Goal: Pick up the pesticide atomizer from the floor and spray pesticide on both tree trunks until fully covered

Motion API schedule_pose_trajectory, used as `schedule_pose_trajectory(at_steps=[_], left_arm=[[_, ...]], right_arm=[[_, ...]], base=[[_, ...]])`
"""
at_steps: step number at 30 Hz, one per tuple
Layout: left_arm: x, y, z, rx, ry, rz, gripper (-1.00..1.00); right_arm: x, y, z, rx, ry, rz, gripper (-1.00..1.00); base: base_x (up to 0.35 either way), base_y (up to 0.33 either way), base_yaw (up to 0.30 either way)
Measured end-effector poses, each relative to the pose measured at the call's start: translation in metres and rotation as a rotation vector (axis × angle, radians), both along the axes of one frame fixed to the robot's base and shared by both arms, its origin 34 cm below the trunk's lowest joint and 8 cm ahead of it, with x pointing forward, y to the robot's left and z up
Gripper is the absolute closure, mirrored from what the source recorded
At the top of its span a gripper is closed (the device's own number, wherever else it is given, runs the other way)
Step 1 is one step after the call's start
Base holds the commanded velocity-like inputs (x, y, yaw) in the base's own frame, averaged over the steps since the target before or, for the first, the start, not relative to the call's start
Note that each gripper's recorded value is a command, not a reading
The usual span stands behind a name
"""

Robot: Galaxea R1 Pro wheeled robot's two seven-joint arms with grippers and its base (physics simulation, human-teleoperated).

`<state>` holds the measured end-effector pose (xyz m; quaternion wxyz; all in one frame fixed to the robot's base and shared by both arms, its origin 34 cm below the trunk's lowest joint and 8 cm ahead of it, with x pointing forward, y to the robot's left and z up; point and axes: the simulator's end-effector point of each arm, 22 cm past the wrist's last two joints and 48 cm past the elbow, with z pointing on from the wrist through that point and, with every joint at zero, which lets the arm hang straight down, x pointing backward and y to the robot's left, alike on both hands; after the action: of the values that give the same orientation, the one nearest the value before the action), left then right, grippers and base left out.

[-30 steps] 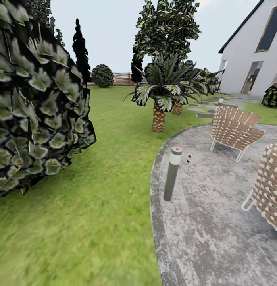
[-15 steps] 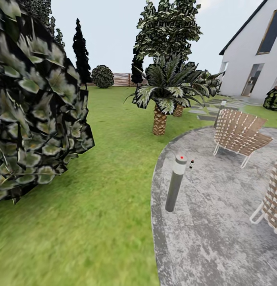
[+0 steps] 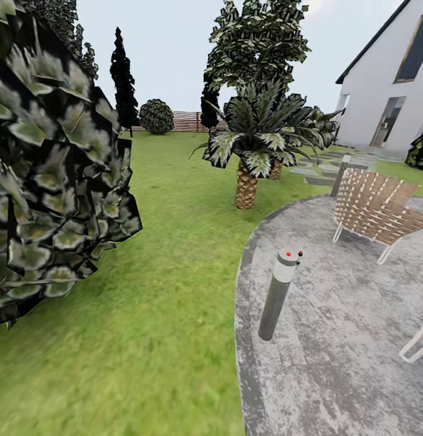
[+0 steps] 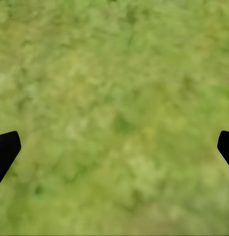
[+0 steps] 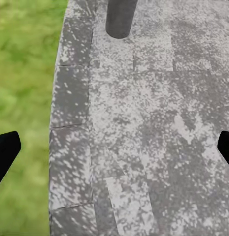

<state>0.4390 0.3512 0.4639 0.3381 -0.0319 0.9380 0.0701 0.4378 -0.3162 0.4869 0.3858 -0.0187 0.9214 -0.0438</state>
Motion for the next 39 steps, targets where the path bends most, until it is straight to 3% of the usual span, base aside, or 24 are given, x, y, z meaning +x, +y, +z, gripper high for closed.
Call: schedule_pose_trajectory(at_steps=[39], left_arm=[[0.0000, 0.0000, 0.0000, 0.000, 0.000, 0.000, -1.00]], right_arm=[[0.0004, -0.0005, 0.0002, 0.001, 0.000, -0.004, -1.00]], base=[[0.324, 0.119, 0.000]])
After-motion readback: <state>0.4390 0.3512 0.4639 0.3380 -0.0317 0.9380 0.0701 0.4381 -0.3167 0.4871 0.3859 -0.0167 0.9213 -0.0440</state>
